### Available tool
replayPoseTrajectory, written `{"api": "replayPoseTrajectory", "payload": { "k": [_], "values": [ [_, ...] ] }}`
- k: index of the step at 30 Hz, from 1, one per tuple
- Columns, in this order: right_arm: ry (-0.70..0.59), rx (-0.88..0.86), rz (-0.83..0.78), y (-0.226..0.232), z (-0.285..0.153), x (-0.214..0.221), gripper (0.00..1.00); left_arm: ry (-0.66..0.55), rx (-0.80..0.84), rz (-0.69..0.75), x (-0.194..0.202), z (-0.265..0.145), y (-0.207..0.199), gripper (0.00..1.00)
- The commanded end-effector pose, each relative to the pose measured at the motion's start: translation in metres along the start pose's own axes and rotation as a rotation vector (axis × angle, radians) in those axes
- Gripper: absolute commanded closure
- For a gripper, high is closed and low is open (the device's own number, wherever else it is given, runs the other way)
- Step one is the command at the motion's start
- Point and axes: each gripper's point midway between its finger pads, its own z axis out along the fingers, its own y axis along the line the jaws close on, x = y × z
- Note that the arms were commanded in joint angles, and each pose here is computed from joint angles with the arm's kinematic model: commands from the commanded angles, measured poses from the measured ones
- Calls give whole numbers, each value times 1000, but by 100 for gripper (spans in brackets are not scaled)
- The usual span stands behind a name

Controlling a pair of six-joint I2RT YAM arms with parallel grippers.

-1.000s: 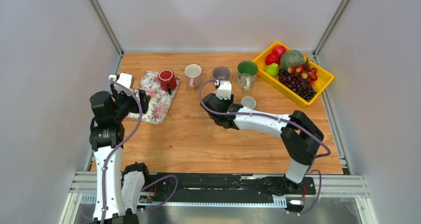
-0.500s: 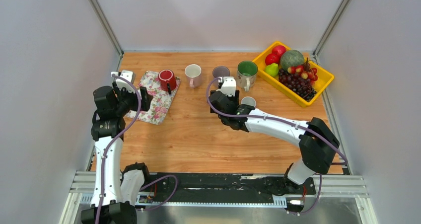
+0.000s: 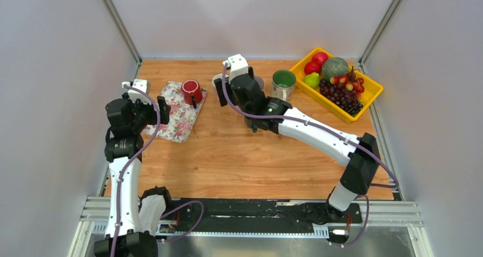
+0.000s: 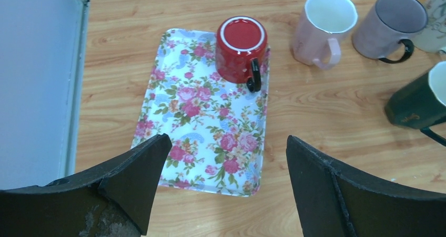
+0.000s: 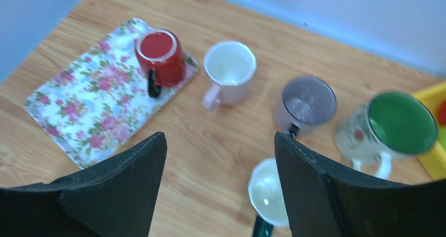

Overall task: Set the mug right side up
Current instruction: Turn over the cup on the tray.

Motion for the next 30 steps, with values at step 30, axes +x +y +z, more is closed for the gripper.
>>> {"api": "replayPoseTrajectory", "payload": {
  "k": [30],
  "values": [
    [55,-223,-40,152,179,79,33,-148,-296,-88,-23,-47,69,8]
  ]
}}
